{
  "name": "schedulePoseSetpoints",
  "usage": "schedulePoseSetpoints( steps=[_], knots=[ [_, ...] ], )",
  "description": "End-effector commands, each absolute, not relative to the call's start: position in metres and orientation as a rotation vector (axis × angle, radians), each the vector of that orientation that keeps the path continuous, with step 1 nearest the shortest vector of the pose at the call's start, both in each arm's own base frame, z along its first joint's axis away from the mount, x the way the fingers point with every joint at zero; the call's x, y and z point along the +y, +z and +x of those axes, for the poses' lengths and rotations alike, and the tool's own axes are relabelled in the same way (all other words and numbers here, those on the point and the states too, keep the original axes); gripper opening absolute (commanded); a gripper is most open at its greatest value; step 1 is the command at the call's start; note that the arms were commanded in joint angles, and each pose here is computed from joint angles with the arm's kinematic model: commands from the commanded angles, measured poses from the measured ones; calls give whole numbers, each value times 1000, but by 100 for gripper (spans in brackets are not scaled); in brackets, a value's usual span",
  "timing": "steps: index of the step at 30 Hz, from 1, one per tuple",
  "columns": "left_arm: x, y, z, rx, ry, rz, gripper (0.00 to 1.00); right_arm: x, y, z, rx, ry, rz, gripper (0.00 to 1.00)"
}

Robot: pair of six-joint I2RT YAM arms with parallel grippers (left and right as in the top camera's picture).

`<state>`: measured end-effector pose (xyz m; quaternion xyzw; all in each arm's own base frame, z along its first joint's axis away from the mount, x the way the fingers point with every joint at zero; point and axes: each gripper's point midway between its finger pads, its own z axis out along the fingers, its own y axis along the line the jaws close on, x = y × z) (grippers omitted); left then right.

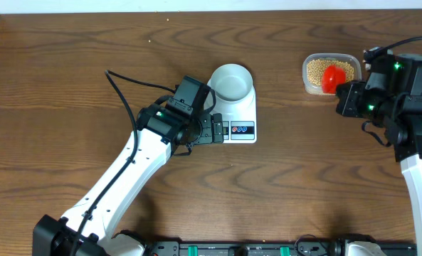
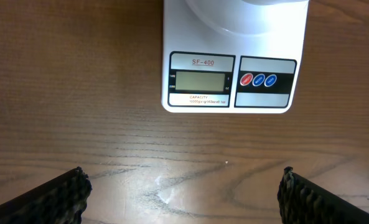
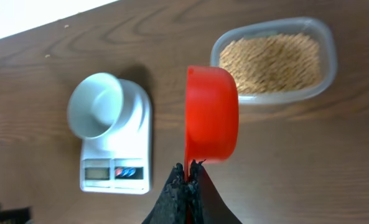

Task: Scoop item into bowl and weigh 50g on scale
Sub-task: 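Carry the red scoop with the right gripper over the soybean tub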

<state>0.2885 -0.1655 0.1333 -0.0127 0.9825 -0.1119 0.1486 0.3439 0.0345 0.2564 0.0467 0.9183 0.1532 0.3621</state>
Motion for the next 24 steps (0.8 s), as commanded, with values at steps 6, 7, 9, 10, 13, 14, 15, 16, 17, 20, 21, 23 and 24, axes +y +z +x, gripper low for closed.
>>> schedulePoseSetpoints(
  steps=[6,7,9,10,13,14,15,16,17,20,21,23,24],
  knots=[
    [-169,136,296,2796,-337,-74,98,8,279,358,2262,172,29,1],
    [-170,137,299,2784,-346,-73,98,6,281,359,2253,166,25,1],
    [-177,141,305,2752,-389,-65,98,2,285,362,2234,158,36,1],
    [-181,144,309,2735,-414,-60,98,-1,286,364,2227,155,43,1],
    [-187,149,316,2694,-455,-53,98,-5,287,367,2218,153,54,1],
    [-188,151,319,2682,-461,-52,98,-6,286,368,2217,151,57,1],
    [-189,152,320,2673,-465,-51,98,-6,286,368,2216,151,58,1],
    [-190,153,322,2666,-469,-51,98,-6,286,369,2217,152,58,1],
    [-190,154,323,2659,-472,-49,98,-6,285,370,2219,152,58,1],
    [-192,156,326,2640,-473,-13,98,-6,281,371,2229,154,59,1],
    [-193,156,327,2635,-471,1,98,-7,279,372,2235,154,59,1],
    [-192,157,329,2627,-464,8,98,-7,273,374,2252,156,61,1],
    [-192,157,329,2625,-464,8,98,-7,271,375,2258,158,61,1]
  ],
)
